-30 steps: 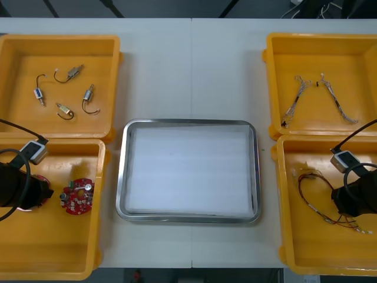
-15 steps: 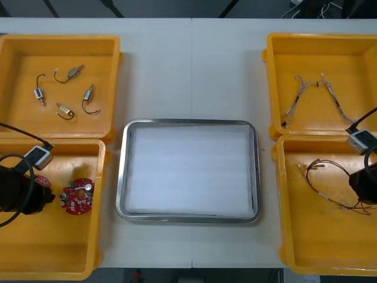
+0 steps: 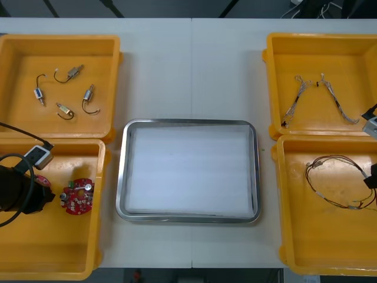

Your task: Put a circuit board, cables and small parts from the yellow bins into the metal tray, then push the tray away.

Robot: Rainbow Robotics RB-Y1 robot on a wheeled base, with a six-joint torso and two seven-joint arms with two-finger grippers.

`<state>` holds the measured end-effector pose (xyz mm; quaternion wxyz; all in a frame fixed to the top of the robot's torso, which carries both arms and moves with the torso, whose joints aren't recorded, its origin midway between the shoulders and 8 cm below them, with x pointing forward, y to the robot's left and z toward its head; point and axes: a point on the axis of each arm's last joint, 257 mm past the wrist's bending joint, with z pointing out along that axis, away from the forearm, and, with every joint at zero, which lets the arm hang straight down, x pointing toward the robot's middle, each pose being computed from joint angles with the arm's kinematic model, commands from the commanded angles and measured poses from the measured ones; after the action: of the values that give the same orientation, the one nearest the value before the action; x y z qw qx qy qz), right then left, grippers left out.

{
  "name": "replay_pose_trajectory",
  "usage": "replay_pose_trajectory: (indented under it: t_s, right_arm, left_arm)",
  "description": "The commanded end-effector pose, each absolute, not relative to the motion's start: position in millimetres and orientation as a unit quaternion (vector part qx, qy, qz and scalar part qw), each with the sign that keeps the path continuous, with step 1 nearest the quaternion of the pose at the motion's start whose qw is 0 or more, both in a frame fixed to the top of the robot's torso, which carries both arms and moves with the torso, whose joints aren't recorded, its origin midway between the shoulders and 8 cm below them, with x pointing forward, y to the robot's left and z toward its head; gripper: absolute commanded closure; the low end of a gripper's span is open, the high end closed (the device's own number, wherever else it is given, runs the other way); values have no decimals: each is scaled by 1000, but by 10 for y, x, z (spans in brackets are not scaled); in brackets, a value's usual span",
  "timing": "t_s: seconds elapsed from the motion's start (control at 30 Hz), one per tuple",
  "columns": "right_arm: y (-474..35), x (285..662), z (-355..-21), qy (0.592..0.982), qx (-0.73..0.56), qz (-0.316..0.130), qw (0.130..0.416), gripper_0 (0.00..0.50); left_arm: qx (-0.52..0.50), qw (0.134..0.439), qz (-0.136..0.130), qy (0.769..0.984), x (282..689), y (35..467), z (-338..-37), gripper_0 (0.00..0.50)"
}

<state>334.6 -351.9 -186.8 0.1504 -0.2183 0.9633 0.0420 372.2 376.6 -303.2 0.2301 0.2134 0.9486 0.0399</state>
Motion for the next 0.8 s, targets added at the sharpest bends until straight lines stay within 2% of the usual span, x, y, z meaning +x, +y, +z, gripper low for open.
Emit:
replay_pose_trajectory:
  t_s: [0.03, 0.1, 0.13, 0.17, 0.2, 0.27, 0.3, 0.37, 0.4, 0.43, 0.53, 0.8]
  right_arm:
    - [-3452, 3453, -1489, 954, -242, 31, 175, 500]
    - [-3440, 3488, -1404, 952, -245, 26, 179, 500]
    - [-3425, 3519, -1359, 951, -245, 26, 185, 500]
    - [-3409, 3563, -1295, 949, -246, 25, 194, 500]
    - [-3396, 3598, -1237, 948, -245, 24, 202, 500]
    - [-3377, 3639, -1159, 946, -245, 25, 212, 500]
    - [-3366, 3660, -1111, 945, -244, 26, 218, 500]
    - [-3352, 3677, -1066, 943, -244, 28, 223, 500]
    - [-3327, 3681, -1038, 942, -246, 32, 226, 500]
    - [-3313, 3668, -1013, 942, -245, 36, 226, 500]
    - [-3284, 3622, -958, 946, -232, 48, 222, 500]
    - [-3202, 3505, -843, 951, -219, 69, 207, 500]
  left_arm:
    - [272, 229, 73, 932, 3787, 3885, -2942, 0]
    - [275, 229, 76, 931, 3781, 3888, -2964, 7]
    - [277, 232, 78, 929, 3790, 3883, -2971, 32]
    - [282, 237, 81, 926, 3810, 3882, -2979, 92]
    - [286, 240, 84, 924, 3819, 3877, -2990, 120]
    - [288, 242, 85, 922, 3828, 3884, -2981, 124]
    - [287, 242, 84, 923, 3825, 3885, -2981, 162]
    - [287, 241, 83, 923, 3820, 3882, -2981, 256]
    - [287, 241, 84, 923, 3825, 3889, -2972, 383]
    - [288, 241, 85, 923, 3825, 3900, -2967, 461]
    - [288, 241, 87, 923, 3831, 3914, -2953, 500]
    - [288, 242, 91, 922, 3853, 3953, -2904, 500]
